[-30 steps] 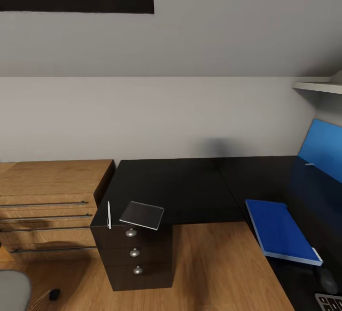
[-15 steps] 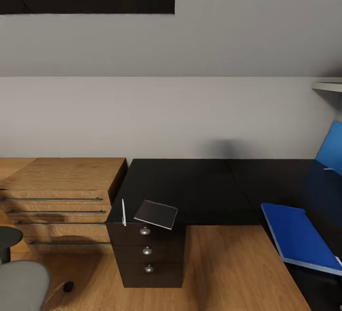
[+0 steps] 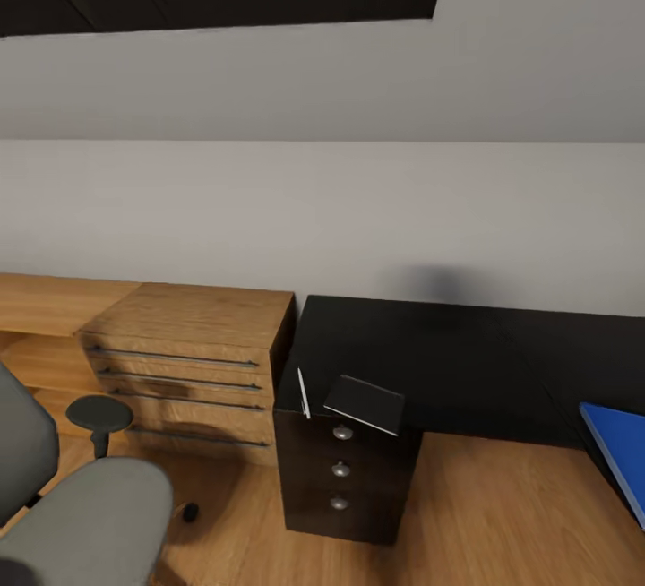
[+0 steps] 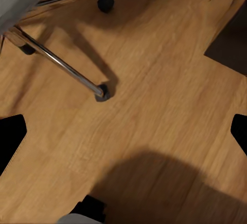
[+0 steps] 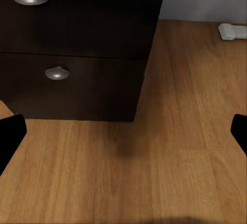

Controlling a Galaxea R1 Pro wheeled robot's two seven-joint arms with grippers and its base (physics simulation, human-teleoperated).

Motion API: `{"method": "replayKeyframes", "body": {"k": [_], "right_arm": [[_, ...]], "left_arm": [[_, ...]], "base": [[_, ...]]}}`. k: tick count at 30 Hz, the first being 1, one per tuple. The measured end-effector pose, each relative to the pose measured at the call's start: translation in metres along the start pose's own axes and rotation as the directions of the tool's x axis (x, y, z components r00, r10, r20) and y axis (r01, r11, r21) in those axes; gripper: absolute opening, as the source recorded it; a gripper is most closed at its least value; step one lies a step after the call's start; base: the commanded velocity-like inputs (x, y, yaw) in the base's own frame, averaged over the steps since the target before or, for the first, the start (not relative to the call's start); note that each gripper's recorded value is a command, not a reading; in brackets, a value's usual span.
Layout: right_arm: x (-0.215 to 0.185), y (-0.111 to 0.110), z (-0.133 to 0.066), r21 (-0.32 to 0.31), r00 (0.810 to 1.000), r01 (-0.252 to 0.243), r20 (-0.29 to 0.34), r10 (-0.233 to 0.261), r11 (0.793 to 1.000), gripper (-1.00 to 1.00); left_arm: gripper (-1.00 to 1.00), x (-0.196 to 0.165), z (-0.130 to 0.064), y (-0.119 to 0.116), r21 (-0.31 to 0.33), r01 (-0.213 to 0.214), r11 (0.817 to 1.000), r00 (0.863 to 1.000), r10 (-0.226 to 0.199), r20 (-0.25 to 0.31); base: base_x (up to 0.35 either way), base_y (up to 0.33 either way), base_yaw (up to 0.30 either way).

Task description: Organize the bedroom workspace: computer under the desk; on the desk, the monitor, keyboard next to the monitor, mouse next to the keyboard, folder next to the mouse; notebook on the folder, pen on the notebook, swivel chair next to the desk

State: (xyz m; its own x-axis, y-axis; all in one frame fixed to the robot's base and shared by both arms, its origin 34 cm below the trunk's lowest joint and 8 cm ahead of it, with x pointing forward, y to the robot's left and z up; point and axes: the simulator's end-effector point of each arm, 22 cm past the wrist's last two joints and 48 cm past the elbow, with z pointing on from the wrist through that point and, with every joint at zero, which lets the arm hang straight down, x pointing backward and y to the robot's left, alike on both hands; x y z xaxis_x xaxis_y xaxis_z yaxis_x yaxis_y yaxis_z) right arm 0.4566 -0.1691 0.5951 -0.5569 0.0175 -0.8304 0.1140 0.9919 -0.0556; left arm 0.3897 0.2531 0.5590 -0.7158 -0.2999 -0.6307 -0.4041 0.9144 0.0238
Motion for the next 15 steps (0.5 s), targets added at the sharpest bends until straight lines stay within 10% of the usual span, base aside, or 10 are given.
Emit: {"method": "replayKeyframes", "body": {"k": [15], "right_arm": [[-0.014, 0.021, -0.013, -0.106, 1.0, 0.008, -0.004, -0.009, 0.994, 1.0]], "left_arm": [[1.0, -0.011, -0.016, 0.0, 0.001, -0.003, 1.0, 1.0, 0.003, -0.003]], "base": [[0.0, 0.017, 0.034]]}}
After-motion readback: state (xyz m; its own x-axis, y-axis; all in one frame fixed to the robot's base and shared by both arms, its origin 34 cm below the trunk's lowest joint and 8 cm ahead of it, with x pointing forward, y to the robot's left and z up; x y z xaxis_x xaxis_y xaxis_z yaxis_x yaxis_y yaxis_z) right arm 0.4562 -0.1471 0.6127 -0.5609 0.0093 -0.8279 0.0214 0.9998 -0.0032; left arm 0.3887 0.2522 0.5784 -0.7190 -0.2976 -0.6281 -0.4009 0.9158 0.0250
